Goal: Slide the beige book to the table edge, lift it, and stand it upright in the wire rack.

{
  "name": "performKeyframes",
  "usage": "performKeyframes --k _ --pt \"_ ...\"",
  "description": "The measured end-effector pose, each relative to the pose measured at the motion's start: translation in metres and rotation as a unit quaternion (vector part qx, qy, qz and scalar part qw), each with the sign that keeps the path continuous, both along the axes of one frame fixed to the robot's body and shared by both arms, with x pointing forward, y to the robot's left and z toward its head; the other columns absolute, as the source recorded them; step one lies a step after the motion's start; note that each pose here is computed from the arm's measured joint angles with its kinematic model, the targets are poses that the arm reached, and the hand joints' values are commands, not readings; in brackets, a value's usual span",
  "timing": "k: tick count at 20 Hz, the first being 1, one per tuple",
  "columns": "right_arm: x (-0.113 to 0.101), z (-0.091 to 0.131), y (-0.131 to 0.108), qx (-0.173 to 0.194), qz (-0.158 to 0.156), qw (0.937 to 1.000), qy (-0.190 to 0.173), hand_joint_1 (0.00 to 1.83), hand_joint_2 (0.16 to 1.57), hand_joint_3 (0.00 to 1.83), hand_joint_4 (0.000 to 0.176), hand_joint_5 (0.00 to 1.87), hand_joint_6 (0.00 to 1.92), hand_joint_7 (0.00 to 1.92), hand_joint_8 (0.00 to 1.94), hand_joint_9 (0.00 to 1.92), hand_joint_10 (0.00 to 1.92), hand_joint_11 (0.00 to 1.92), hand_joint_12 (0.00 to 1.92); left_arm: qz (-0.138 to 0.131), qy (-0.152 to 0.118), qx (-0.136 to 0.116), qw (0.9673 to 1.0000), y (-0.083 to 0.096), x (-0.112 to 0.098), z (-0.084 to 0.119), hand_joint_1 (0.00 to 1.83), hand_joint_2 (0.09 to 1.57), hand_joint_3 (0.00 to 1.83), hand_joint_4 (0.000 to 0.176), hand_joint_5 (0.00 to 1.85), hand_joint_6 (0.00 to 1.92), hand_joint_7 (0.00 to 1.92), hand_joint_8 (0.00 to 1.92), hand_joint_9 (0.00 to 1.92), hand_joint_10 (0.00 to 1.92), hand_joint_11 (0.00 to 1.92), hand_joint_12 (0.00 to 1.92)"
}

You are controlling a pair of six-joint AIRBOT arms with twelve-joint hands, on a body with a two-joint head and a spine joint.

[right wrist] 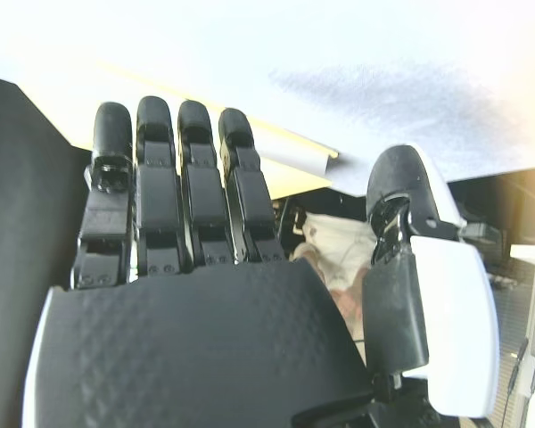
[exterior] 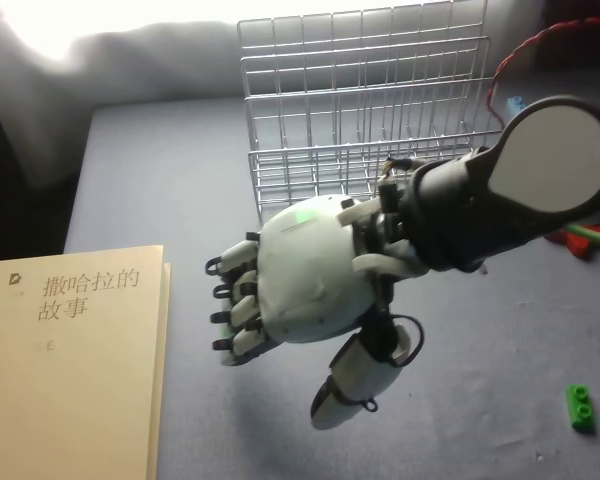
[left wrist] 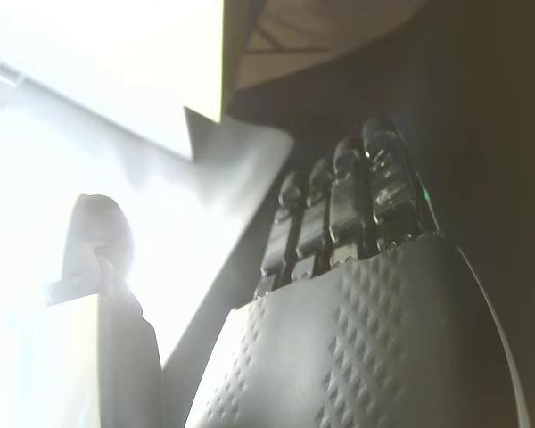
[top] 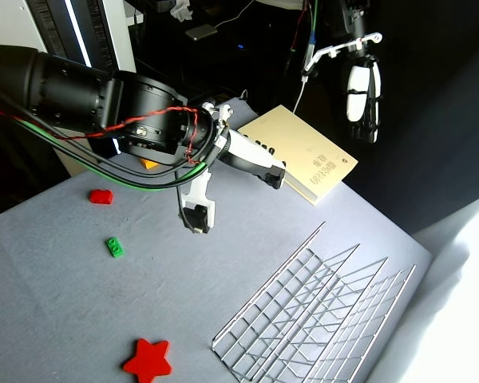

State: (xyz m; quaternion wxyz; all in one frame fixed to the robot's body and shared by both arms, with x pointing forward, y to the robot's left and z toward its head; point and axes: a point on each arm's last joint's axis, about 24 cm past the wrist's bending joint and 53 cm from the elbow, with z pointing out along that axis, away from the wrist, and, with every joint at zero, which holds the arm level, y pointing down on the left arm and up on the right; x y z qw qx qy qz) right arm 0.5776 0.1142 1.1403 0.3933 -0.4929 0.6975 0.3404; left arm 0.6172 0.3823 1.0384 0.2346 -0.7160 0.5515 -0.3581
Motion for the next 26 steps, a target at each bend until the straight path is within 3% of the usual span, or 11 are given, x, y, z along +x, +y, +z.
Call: performKeyframes --k 5,11,13,18,21,26 --pt "0.005 0.015 -0.011 0.002 -0.001 1.0 -0.005 0.17 1.16 0.0 0.0 0.32 0.0 0.32 0.0 0.32 0.0 0.0 0.88 -0.006 -0.008 -0.003 0.9999 -0.005 0.011 -0.012 0.67 1.07 0.0 0.0 0.05 0.0 0.01 0.0 0.02 0.0 0.0 0.08" --pt "0.016 0.023 -0.048 -0.013 -0.014 0.9998 -0.002 0.2 1.15 0.0 0.0 0.31 0.0 0.29 0.0 0.29 0.0 0.0 0.82 -0.01 -0.006 -0.001 0.9999 -0.007 0.017 -0.026 0.7 1.04 0.0 0.0 0.08 0.01 0.06 0.01 0.07 0.01 0.0 0.19" --pt "0.023 0.027 -0.062 -0.014 -0.025 0.9996 -0.005 0.16 1.15 0.0 0.0 0.33 0.0 0.33 0.01 0.32 0.0 0.0 0.89 -0.013 -0.001 -0.006 0.9999 -0.013 0.015 -0.033 0.71 1.04 0.0 0.0 0.08 0.0 0.06 0.0 0.07 0.0 0.0 0.19" --pt "0.041 0.034 -0.096 -0.012 -0.063 0.9979 -0.008 0.19 1.15 0.0 0.0 0.34 0.0 0.33 0.0 0.33 0.01 0.0 0.92 -0.02 0.01 -0.015 0.9996 -0.025 0.012 -0.046 0.72 1.03 0.0 0.0 0.09 0.0 0.08 0.01 0.09 0.01 0.0 0.15" --pt "0.049 0.037 -0.112 0.001 -0.097 0.9952 0.013 0.21 1.14 0.0 0.0 0.33 0.0 0.32 0.0 0.32 0.0 0.0 0.88 -0.02 0.011 -0.015 0.9996 -0.025 0.011 -0.047 0.7 1.04 0.0 0.0 0.08 0.0 0.06 0.0 0.07 0.0 0.0 0.11" --pt "0.05 0.055 -0.128 0.044 -0.148 0.9872 0.038 0.2 1.15 0.0 0.0 0.32 0.0 0.31 0.0 0.31 0.0 0.0 0.89 -0.023 0.019 -0.019 0.9994 -0.031 0.007 -0.055 0.72 1.04 0.0 0.0 0.1 0.0 0.08 0.0 0.09 0.0 0.0 0.12"
